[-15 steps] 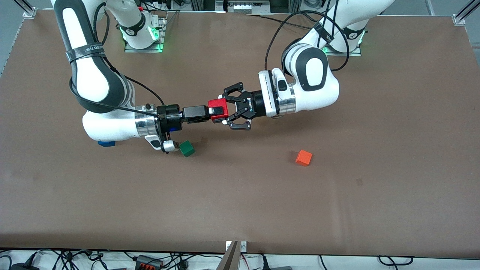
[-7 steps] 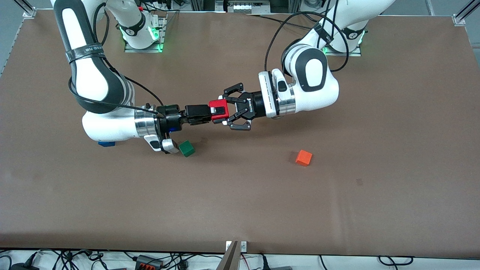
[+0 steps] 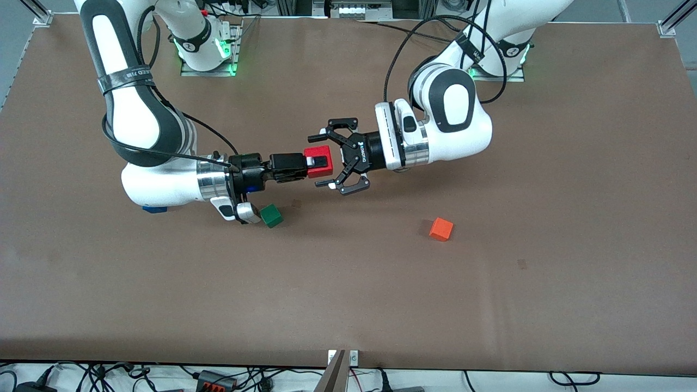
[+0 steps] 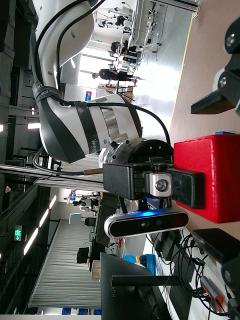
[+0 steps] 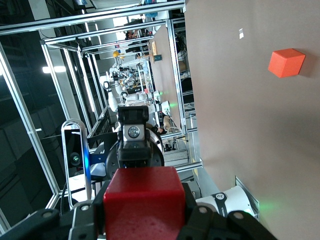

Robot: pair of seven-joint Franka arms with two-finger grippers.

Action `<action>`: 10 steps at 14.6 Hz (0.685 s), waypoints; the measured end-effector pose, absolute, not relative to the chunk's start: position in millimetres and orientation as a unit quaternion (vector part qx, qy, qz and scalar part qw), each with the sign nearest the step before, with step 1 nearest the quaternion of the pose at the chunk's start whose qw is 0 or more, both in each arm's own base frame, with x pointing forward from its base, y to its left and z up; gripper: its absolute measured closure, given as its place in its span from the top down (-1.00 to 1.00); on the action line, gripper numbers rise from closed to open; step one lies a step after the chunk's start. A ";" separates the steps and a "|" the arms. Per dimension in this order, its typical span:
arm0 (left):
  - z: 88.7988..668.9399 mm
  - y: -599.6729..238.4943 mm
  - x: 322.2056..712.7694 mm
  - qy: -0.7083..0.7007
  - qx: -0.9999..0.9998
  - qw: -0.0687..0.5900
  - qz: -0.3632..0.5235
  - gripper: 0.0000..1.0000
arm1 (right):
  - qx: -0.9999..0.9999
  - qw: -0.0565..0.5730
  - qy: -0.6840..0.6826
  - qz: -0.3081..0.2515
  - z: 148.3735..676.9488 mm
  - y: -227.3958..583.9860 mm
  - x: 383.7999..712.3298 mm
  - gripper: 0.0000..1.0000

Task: Pass red block to right arm, stack on blue
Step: 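Open the left gripper and draw it back from the red cube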

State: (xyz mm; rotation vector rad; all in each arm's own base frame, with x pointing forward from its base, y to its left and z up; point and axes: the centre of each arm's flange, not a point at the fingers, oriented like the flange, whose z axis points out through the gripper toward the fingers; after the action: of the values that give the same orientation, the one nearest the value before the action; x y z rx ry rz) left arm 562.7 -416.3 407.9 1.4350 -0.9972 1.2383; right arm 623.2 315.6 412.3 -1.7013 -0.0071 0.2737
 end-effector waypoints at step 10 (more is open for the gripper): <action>415.3 -390.6 583.1 -0.418 0.569 0.480 0.521 1.00 | -0.830 0.548 -0.015 0.101 383.5 232.7 645.9 0.13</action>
State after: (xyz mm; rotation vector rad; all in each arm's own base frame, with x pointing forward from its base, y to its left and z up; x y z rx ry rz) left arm 583.1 -390.6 415.3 1.3878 -1.0189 1.2698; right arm 645.9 232.7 383.5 -1.9661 -0.0349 0.2394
